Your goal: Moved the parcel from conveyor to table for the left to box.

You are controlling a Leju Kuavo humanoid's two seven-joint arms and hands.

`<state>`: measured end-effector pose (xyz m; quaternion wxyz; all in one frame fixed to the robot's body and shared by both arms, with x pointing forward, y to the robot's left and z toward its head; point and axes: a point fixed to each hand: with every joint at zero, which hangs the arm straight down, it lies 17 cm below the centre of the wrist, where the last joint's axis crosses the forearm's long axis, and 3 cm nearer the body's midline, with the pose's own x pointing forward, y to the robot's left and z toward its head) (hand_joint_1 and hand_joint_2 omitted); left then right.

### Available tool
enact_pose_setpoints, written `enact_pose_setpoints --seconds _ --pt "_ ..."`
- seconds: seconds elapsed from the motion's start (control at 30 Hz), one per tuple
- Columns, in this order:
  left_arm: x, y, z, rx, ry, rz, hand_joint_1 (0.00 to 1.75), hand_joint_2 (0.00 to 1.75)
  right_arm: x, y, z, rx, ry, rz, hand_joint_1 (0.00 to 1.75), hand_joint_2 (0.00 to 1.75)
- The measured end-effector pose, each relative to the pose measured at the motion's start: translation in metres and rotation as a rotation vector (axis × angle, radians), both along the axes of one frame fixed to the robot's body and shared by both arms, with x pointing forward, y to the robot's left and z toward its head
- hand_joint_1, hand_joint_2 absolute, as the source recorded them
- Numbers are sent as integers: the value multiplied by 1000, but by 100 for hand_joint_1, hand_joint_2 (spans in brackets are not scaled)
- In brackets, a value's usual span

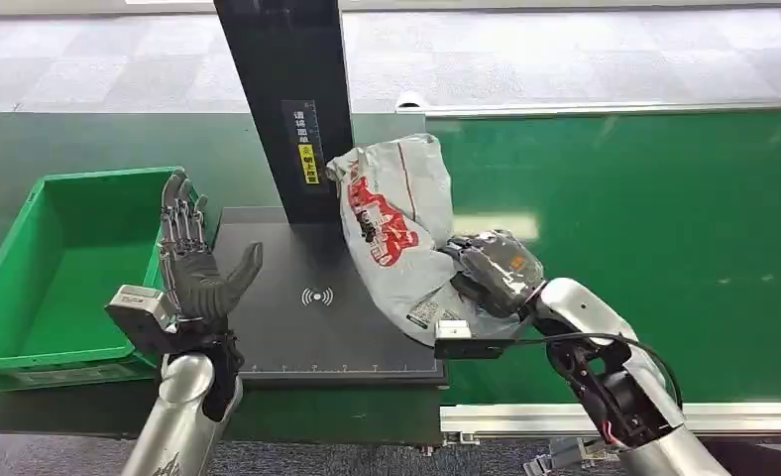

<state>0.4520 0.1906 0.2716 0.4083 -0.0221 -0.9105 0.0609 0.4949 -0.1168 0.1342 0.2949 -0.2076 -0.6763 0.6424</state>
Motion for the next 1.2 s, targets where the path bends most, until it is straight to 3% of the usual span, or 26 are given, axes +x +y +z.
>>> enact_pose_setpoints --seconds 0.27,0.53,0.57,0.6,0.63,0.67,0.9,1.2 --pt "1 -36 7 14 -7 -81 0 175 20 56 1 -18 65 58 175 175" --pt "2 -46 5 20 13 -103 0 175 7 106 -24 17 199 90 169 175" --pt "2 -47 5 22 14 -109 0 175 4 109 -28 31 228 94 155 175" --pt "2 -48 4 25 17 -112 0 175 1 111 -32 39 251 96 122 175" --pt "2 -49 4 26 18 -114 0 175 0 113 -36 40 265 96 12 175" --pt "2 -50 5 26 18 -116 0 175 -2 113 -39 39 278 93 0 175" --pt "2 -53 5 22 24 -125 0 175 -6 110 -61 30 364 58 0 175" --pt "3 -54 4 29 32 -126 0 175 0 111 -39 186 320 52 0 175"
